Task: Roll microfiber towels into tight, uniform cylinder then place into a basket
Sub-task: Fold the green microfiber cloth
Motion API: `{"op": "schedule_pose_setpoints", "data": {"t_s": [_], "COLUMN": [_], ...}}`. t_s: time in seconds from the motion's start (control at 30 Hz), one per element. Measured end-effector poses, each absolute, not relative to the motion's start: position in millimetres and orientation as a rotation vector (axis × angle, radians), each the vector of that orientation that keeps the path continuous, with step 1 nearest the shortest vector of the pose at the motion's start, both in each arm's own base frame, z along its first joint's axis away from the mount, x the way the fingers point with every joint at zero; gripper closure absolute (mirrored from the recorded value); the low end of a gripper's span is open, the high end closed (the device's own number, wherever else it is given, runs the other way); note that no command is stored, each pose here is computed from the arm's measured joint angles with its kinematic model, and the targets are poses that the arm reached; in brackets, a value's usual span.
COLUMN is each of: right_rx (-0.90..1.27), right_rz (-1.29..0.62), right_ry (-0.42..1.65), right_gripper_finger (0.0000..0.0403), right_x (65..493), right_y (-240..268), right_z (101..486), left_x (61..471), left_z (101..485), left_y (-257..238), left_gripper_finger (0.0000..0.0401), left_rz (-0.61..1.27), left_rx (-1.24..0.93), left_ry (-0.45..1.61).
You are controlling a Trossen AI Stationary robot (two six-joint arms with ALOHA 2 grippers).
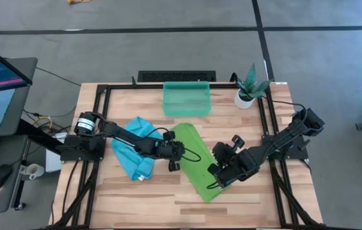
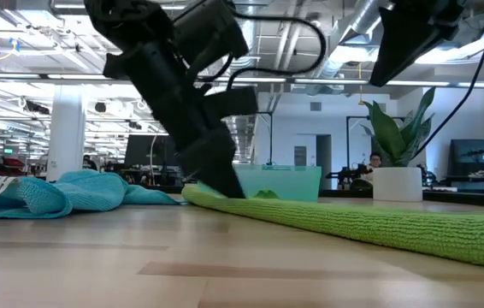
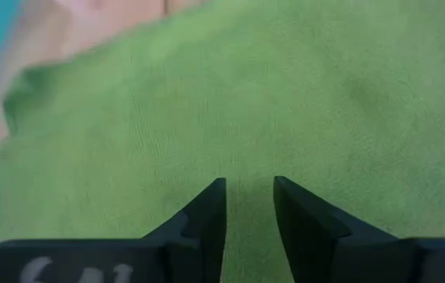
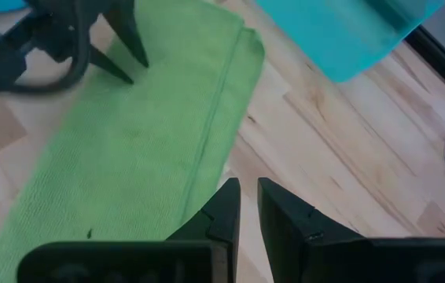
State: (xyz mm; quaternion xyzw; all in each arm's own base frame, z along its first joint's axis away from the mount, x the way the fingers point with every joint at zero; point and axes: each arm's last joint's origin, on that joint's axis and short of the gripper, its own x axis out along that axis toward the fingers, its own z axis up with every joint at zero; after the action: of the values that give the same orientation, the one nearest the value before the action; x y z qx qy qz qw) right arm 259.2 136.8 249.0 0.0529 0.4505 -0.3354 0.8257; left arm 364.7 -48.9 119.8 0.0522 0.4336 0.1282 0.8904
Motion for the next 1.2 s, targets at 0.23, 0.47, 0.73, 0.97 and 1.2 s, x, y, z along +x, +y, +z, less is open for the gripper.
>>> {"op": "schedule_pose_setpoints", "data": {"t_s": [0.23,0.47,0.73,0.97,1.2], "right_rx": [0.128,0.131,0.111,0.113,0.124], "right_rz": [-0.732,-0.73,-0.717,-0.713,-0.707], "right_ry": [0.954,0.957,0.967,0.973,0.969], "right_gripper_finger": [0.0333,0.0333,0.0333,0.0333,0.0333], "right_x": [263,263,263,262,263], "right_y": [131,131,132,132,132], "right_z": [249,249,249,249,249], "left_x": [370,372,379,389,397], "left_z": [103,103,116,152,124], "left_y": [-50,-51,-47,-77,-124], "left_gripper_finger": [0.0312,0.0317,0.0317,0.0317,0.0317], "left_rz": [0.153,0.052,0.132,0.019,-0.142], "left_rx": [0.313,0.632,0.567,0.264,0.185], "left_ry": [0.942,0.931,0.904,0.666,0.531]}}
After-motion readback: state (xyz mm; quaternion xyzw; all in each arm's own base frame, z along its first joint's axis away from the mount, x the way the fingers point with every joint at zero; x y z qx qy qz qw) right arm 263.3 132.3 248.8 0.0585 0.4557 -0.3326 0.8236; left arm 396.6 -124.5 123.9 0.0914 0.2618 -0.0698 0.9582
